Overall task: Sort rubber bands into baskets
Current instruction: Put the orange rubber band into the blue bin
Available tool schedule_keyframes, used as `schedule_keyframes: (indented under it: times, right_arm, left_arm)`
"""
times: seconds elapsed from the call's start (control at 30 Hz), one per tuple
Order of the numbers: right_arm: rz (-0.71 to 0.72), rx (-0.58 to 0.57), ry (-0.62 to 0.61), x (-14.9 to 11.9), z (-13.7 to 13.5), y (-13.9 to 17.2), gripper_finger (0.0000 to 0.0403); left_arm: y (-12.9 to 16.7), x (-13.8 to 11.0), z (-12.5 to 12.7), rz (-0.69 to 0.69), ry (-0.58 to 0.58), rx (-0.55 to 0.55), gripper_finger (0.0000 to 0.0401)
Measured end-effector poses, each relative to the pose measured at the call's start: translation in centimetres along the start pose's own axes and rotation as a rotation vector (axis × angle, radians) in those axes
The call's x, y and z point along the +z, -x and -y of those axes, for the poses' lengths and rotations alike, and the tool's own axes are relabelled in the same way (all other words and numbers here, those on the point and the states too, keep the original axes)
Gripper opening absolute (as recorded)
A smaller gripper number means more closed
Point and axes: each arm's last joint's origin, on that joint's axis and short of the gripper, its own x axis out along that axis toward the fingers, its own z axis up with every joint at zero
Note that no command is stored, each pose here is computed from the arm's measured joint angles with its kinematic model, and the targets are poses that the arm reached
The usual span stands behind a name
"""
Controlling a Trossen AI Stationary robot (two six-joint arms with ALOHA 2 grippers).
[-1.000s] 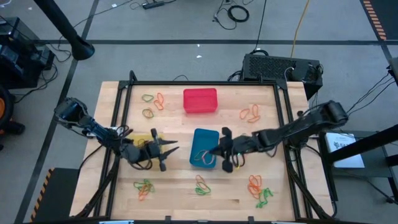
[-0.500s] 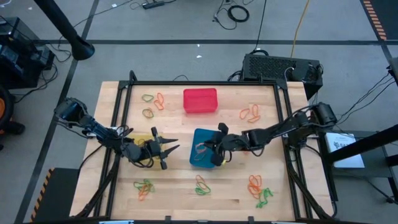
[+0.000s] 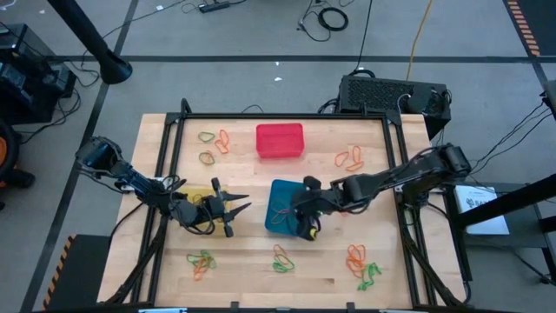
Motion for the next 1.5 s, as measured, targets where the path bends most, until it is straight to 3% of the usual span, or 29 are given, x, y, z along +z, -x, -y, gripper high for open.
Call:
schedule_keyframes:
  times: [0.27,0.43,0.67,0.87,1.03,1.5]
  right_arm:
    - [-0.238,0.168,-0.107,-2.5,-4.5,2.0,0.0111]
    - [-0.371,0.129,-0.11,-5.6,-7.0,2.9,0.0111]
    - [-0.512,-0.025,-0.134,-11.0,-9.0,4.0,0.0112]
    - [-0.501,-0.169,-0.137,-15.4,-8.1,2.8,0.0112]
    - [-0.527,-0.243,-0.215,-17.2,-6.8,2.0,0.0112]
    - [-0.56,-0.155,-0.291,-18.6,-6.5,0.7,0.0112]
  left_arm:
    - [0.0,0.0,0.0,-0.002,0.019,-0.001,0.0118]
    - [0.0,0.0,0.0,-0.002,0.02,-0.001,0.0118]
    - [0.0,0.0,0.0,-0.002,0.021,0.0,0.0118]
    - [0.0,0.0,0.0,-0.002,0.021,0.0,0.0118]
    - [0.0,0.0,0.0,-0.002,0.021,0.0,0.0118]
    - [0.0,0.0,0.0,-0.003,0.02,0.0,0.0118]
